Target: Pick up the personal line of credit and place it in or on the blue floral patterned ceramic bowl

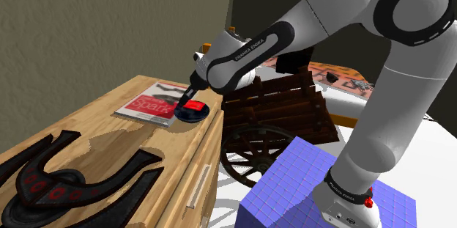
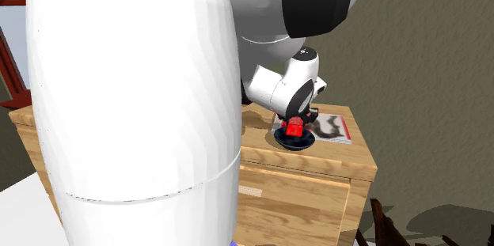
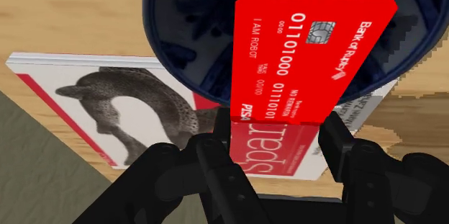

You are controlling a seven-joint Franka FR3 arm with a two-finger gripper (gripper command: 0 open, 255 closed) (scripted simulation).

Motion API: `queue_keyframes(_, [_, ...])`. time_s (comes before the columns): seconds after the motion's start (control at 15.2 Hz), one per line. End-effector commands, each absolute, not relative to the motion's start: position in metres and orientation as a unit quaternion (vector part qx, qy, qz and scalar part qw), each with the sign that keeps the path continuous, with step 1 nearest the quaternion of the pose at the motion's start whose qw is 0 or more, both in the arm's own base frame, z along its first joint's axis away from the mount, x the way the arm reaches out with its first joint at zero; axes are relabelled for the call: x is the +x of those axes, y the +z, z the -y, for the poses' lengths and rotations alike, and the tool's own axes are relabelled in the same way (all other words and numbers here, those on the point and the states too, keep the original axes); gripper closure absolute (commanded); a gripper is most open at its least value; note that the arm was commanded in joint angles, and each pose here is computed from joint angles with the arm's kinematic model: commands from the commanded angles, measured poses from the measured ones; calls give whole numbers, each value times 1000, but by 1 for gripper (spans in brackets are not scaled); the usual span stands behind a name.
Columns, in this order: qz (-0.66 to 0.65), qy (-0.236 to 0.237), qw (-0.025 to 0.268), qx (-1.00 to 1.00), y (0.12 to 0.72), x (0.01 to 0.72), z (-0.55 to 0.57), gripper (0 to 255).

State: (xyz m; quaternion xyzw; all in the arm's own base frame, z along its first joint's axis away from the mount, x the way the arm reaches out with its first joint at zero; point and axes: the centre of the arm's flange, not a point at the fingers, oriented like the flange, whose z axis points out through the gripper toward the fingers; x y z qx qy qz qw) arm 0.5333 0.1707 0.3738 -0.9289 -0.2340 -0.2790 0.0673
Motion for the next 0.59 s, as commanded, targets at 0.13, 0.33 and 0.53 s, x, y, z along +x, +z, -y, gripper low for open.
queue_keyframes(0.13, [234, -279, 67, -929, 351, 533, -171, 255])
queue_keyframes(0.33, [234, -279, 67, -929, 351, 533, -171, 255])
queue_keyframes(0.53, [234, -279, 67, -929, 351, 533, -171, 255])
